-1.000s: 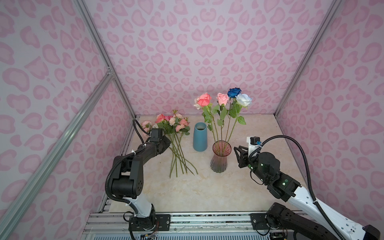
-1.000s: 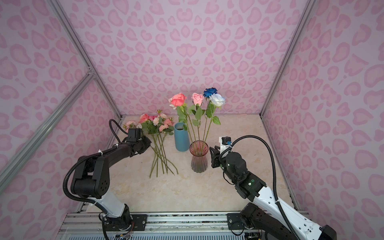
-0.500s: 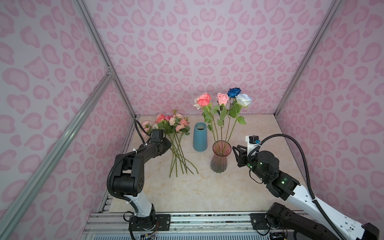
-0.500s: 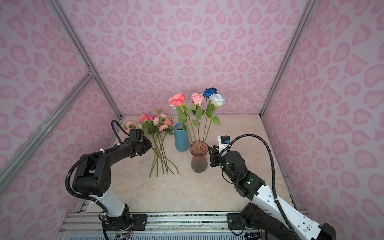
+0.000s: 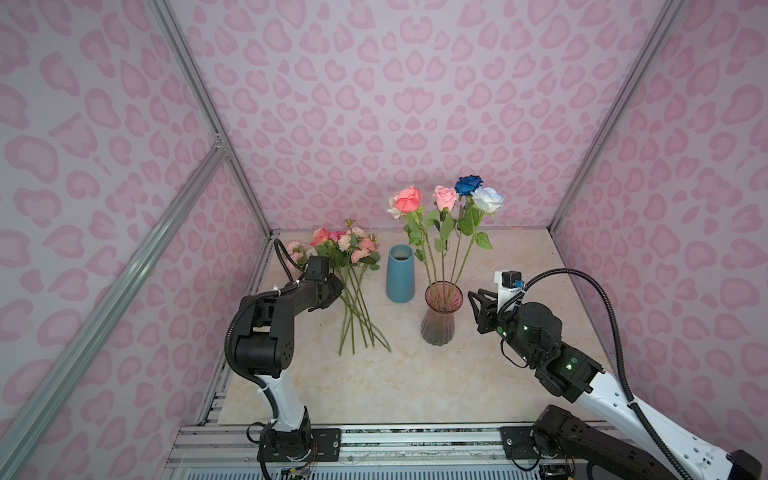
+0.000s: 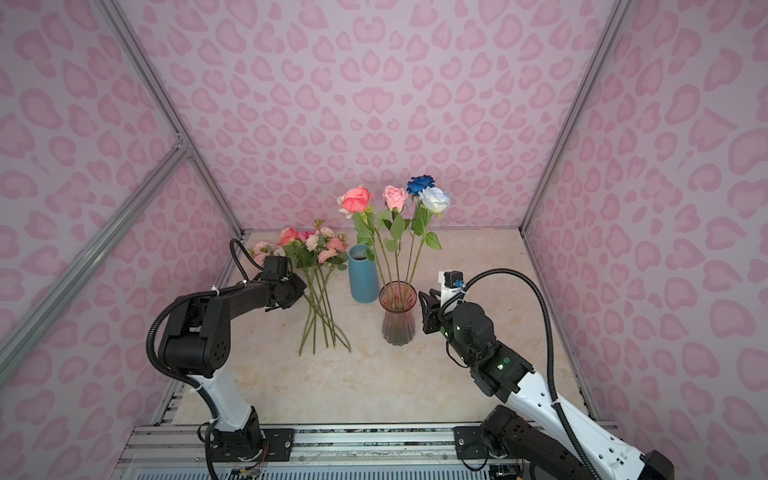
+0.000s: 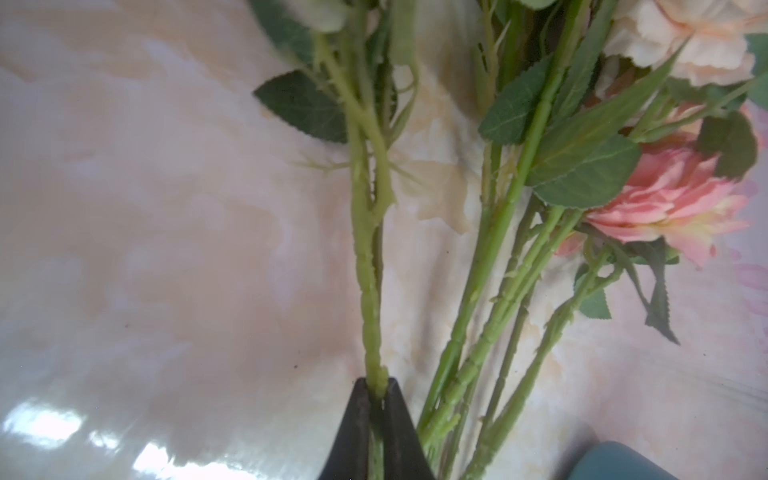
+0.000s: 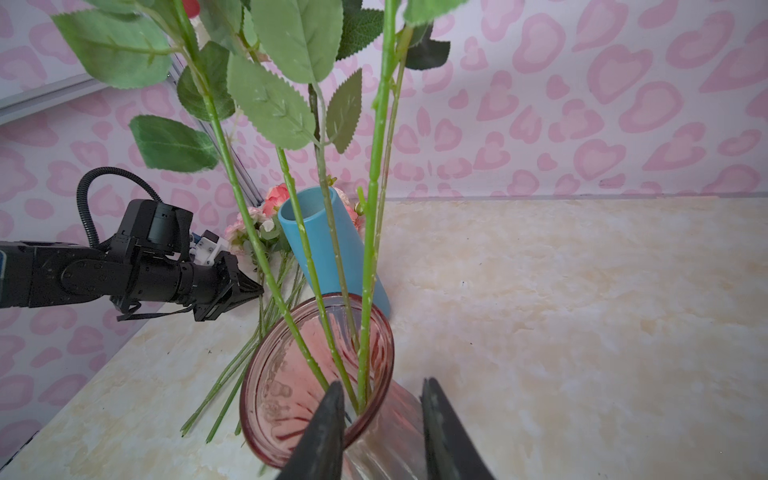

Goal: Arrange the flowers into the vase

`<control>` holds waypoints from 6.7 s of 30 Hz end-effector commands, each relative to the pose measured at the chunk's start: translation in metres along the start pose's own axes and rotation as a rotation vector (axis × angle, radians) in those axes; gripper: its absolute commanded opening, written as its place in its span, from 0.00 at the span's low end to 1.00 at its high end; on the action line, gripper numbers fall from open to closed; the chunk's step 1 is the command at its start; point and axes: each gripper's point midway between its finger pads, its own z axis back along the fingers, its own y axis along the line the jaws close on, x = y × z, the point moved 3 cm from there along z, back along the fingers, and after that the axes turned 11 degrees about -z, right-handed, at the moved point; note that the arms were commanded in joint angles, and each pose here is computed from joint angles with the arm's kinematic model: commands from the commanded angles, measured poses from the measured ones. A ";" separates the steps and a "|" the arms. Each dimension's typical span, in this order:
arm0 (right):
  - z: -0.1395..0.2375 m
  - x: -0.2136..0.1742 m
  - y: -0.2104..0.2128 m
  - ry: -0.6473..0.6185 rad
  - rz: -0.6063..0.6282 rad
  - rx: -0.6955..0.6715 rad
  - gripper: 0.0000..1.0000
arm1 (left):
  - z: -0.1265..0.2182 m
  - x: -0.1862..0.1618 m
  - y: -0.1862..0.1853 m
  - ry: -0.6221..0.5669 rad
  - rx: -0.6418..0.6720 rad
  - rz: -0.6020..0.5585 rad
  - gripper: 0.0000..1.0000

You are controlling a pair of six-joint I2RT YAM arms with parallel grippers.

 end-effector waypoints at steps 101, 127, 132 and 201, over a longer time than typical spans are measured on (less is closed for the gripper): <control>0.020 0.138 0.150 -0.287 0.189 0.268 0.00 | 0.395 -0.080 -0.041 -0.894 -0.675 -0.505 0.76; -0.040 0.036 0.092 -0.081 0.009 0.148 0.07 | 0.373 -0.086 -0.031 -0.850 -0.628 -0.468 0.77; -0.043 0.014 0.080 -0.035 -0.014 0.110 0.15 | 0.367 -0.087 -0.037 -0.829 -0.626 -0.479 0.77; 0.021 0.032 -0.008 -0.060 -0.118 -0.101 0.29 | 0.274 -0.081 -0.085 -0.580 -0.326 -0.555 0.77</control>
